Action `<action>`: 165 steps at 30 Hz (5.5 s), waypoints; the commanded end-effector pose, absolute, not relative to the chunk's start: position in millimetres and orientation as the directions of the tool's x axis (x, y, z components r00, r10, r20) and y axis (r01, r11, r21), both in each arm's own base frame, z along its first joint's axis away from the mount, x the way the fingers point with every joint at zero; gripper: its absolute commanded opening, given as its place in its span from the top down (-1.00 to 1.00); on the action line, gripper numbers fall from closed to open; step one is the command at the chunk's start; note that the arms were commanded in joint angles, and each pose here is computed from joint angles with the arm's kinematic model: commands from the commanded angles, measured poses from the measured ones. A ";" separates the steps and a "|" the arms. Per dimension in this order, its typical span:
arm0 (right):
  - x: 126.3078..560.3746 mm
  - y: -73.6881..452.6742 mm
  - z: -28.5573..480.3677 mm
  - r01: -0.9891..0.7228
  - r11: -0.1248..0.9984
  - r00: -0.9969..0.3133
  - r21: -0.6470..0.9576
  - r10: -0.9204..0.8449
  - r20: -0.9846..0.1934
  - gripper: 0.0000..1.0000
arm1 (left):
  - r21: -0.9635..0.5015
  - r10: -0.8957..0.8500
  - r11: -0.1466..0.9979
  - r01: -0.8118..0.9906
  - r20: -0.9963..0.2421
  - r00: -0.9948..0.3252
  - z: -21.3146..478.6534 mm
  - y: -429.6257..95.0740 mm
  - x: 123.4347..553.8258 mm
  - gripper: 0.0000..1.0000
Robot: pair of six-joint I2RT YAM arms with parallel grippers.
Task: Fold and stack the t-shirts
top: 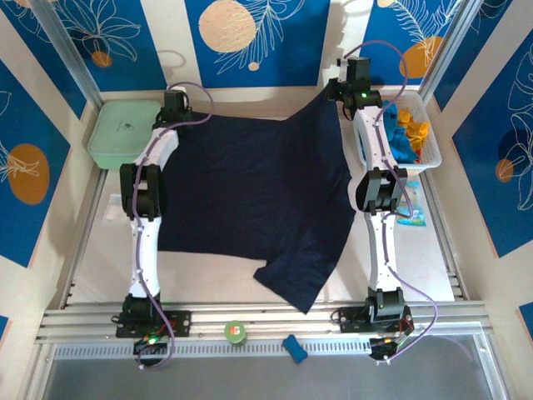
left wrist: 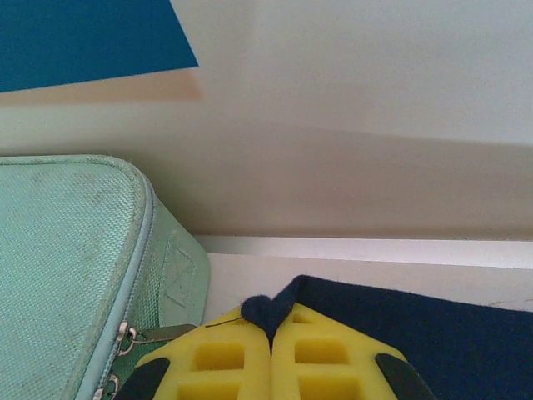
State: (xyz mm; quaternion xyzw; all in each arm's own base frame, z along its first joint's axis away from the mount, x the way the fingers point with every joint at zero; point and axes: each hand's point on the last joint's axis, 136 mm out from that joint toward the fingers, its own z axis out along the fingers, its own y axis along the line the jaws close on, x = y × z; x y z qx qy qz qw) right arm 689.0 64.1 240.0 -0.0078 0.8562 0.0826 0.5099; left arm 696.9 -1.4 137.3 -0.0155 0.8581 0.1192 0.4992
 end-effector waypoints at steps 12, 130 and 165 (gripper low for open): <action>663.5 74.5 249.9 -0.117 0.976 -0.540 0.184 0.093 -0.836 1.00 | 0.202 0.095 0.963 -0.176 -0.872 -0.480 152.3 14.5 693.9 1.00; 472.5 193.2 34.7 -0.232 0.873 -0.971 0.430 -0.183 -0.153 0.24 | -0.112 -0.193 0.980 -0.163 -0.721 -0.665 240.5 -7.8 368.1 -0.99; 370.2 248.9 53.3 -0.111 0.959 -0.993 0.260 -0.096 -0.071 0.87 | -0.110 -0.169 0.985 -0.130 -0.714 -0.679 226.1 -11.9 363.5 -0.99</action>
